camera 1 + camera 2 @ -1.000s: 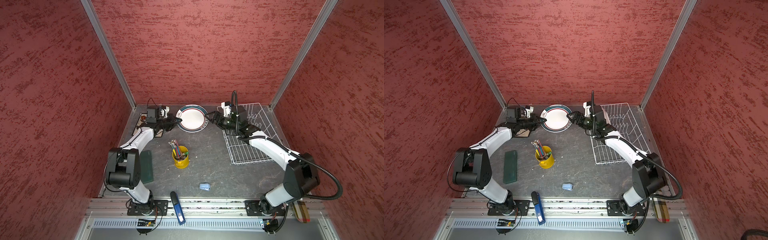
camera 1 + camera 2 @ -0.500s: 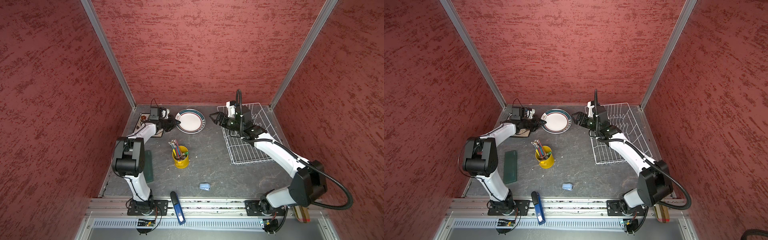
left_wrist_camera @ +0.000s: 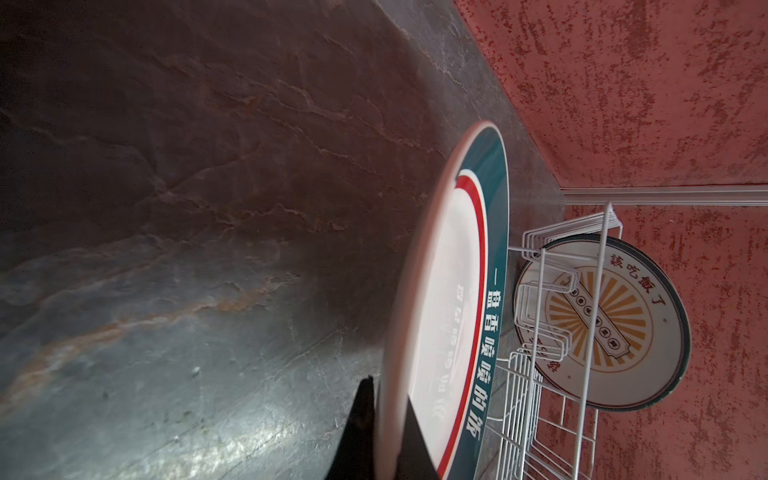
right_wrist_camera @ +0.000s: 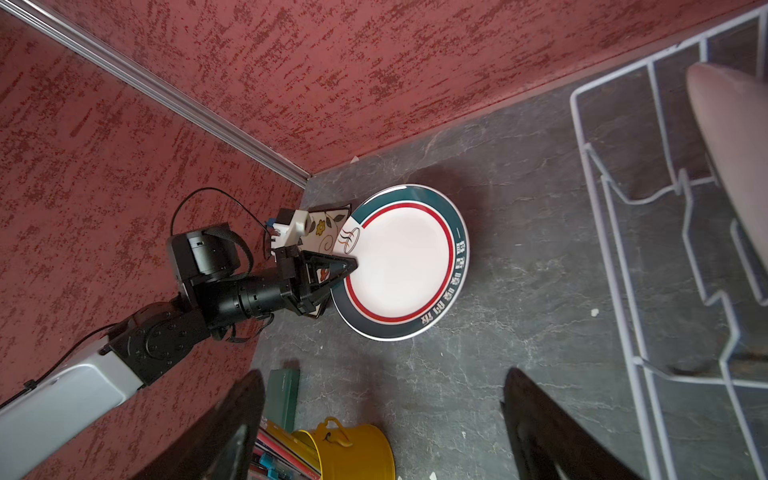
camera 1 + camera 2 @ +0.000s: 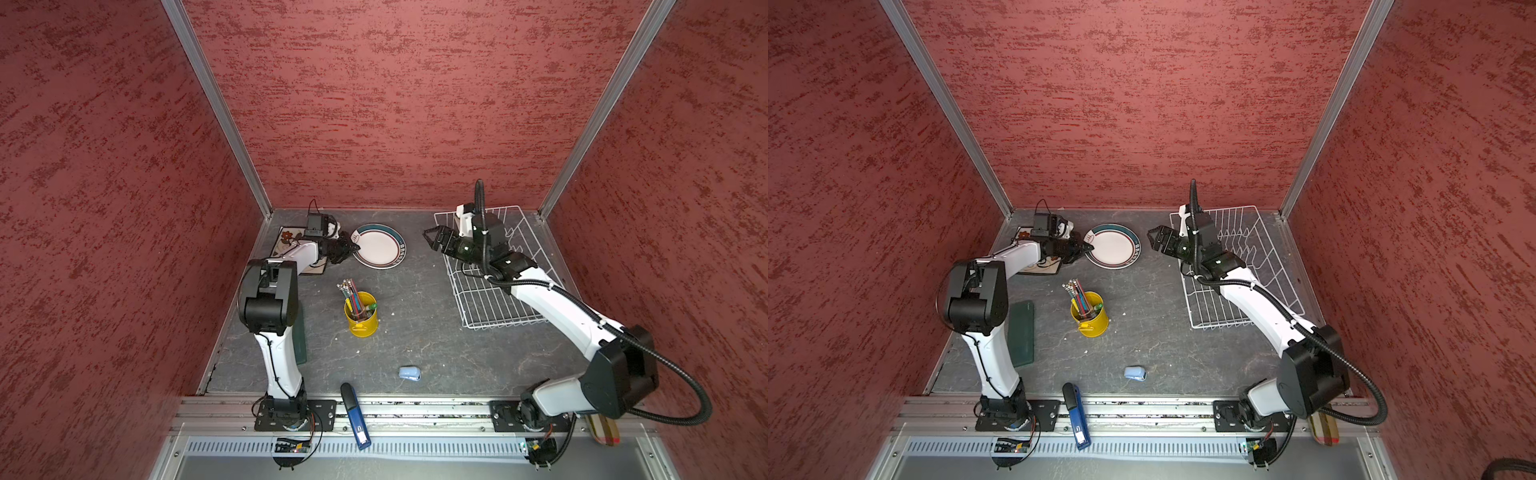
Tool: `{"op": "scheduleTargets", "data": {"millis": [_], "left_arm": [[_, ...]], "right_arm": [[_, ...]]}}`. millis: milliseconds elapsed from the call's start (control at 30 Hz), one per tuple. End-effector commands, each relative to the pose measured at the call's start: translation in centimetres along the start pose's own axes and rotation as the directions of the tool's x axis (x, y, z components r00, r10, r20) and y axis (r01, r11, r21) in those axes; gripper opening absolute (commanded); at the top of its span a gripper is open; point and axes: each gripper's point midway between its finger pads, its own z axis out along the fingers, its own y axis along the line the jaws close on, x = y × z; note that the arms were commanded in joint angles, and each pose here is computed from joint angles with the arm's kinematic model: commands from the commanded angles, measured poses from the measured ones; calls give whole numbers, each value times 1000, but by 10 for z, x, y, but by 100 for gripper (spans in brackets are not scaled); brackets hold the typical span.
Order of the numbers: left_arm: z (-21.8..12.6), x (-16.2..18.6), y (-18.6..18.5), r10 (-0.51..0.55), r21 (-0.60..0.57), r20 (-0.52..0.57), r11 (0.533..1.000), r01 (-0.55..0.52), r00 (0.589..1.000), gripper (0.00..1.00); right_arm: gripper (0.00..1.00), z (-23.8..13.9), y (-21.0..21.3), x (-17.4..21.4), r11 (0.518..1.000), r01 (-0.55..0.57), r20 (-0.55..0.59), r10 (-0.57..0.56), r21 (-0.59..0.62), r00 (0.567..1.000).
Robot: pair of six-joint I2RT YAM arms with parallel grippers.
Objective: Unload the plates from the dish rack
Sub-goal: 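Lower the plate flat with the left gripper while the right gripper moves over the rack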
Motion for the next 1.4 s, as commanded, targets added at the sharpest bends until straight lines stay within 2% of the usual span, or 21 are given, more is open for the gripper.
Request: {"op": "scheduleTargets", "data": {"millis": [0,1067,1367], "left_arm": [[3,-10,-12,45,28,20,999,-46,999,0],[35,-8,13,-3,14,-14,1000,3,1000,0],[34,-7,12,-6,11,-18,1000,6,1000,20]], "right_arm": [[91,-11,-4,-6,999,22,31,-23,30,999],[91,-12,-15,1,997,24,26,-26,69,999],[91,-13,-18,2,997,25,25,-27,78,999]]}}
